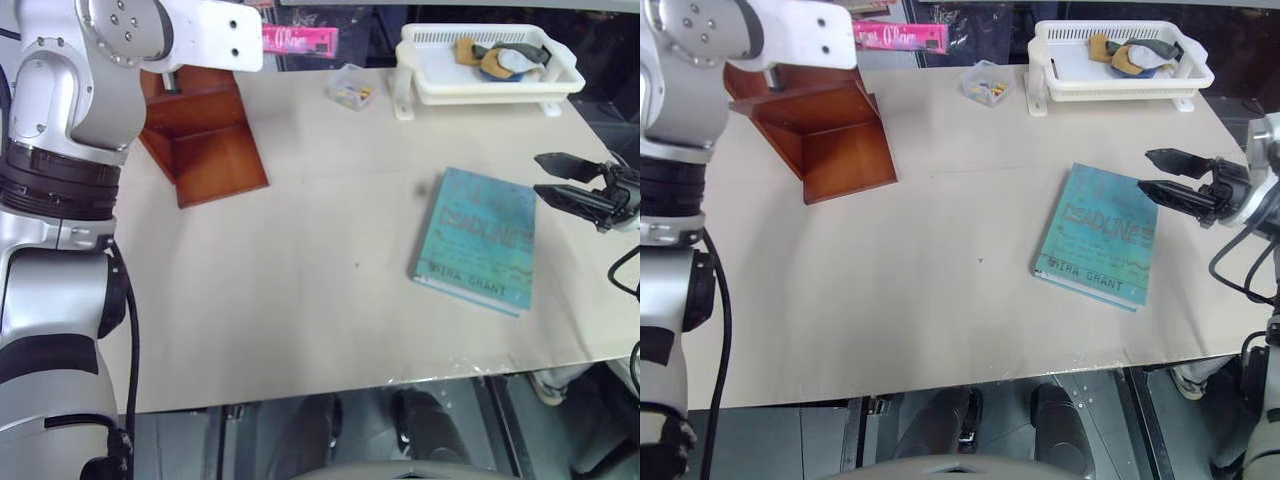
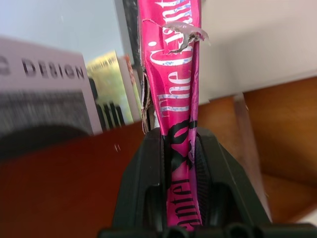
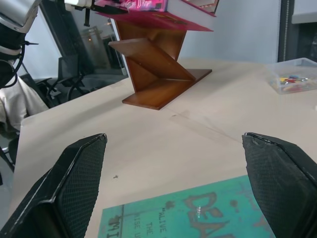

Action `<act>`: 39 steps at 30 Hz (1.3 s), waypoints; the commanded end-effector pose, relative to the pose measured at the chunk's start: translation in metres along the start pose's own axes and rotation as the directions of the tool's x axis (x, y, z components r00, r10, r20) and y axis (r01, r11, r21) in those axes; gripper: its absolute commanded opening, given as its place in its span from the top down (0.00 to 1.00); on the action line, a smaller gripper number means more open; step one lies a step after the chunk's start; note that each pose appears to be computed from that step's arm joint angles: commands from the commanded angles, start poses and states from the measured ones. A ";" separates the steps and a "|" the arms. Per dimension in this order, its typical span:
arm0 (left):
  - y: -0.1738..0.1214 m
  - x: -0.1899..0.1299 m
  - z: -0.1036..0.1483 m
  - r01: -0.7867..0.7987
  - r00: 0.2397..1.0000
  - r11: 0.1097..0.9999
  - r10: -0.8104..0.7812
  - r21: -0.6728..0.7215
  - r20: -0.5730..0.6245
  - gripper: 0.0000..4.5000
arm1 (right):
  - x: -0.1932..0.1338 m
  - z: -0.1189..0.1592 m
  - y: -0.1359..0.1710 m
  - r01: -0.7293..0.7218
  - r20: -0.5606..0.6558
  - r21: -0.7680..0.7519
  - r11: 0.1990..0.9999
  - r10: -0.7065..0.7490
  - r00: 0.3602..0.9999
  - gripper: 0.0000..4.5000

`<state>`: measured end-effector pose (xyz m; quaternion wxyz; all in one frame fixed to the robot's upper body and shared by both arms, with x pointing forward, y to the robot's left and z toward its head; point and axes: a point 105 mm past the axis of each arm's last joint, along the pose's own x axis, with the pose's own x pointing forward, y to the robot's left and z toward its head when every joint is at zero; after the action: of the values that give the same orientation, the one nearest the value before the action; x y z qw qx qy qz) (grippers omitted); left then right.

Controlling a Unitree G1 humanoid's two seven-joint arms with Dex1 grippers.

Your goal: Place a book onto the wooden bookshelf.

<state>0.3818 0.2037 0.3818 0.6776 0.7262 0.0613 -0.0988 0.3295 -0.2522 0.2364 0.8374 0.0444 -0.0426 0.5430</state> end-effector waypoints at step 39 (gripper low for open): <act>0.002 -0.018 -0.059 -0.020 0.984 0.992 -0.002 -0.125 -0.176 0.02 | 0.001 0.015 0.003 -0.056 0.033 -0.065 0.996 0.059 0.998 0.00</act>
<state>0.3769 0.2603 0.3763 0.7171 0.6811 0.1382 -0.0530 0.3341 -0.2494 0.2398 0.8330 0.0401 -0.0559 0.5489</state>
